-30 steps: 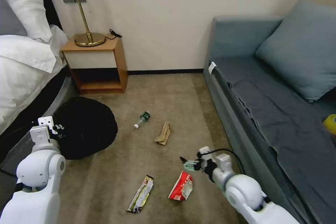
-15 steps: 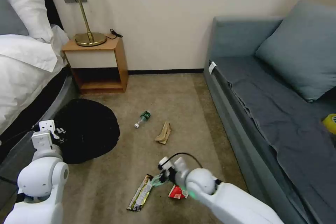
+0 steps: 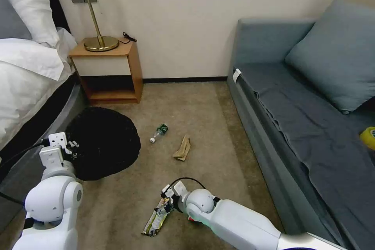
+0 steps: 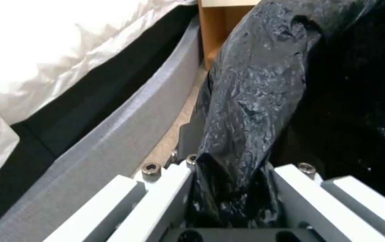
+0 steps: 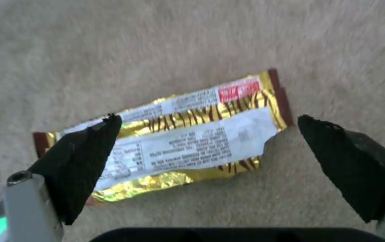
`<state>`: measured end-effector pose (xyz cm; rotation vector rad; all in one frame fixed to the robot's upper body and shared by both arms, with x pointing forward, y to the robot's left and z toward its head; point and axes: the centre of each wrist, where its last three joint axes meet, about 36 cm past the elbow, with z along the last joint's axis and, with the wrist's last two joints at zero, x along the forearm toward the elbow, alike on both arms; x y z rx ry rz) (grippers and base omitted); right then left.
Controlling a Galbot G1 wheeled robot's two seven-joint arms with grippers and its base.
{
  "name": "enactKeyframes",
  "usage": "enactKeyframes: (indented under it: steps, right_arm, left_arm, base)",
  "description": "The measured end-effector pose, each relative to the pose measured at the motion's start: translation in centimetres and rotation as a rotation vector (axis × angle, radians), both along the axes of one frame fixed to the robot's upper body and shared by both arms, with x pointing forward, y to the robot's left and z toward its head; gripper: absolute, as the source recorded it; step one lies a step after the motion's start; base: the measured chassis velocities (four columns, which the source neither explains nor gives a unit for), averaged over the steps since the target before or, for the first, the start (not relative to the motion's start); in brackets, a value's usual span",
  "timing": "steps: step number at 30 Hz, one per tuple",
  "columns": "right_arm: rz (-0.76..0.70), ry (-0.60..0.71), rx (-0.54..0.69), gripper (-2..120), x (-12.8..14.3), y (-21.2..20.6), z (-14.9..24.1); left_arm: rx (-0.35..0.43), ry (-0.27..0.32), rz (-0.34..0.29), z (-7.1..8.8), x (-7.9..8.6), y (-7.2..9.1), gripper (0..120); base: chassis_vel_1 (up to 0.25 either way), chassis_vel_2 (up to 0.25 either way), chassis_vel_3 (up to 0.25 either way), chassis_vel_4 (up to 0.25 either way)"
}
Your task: Pick up the trash bin, then pick up the garbage on the floor and place it into the trash bin.
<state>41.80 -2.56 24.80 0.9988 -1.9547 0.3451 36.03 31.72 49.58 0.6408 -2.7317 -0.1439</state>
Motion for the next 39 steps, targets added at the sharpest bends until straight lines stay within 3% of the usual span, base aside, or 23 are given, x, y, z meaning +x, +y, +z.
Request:
enactKeyframes:
  steps: [26, 39]
  right_arm:
    - [-0.020, 0.013, -0.080, 100, 0.3, -0.7, -4.3]
    - [0.019, 0.039, 0.037, 100, -1.6, 2.0, 0.0]
  left_arm:
    - [-0.010, -0.005, -0.020, -0.1, 0.0, -0.6, 2]
    - [-0.016, -0.009, -0.020, -0.2, -0.1, -1.0, 2]
  base:
    - [0.000, 0.000, 0.000, 0.000]
    - [0.000, 0.000, 0.000, 0.000]
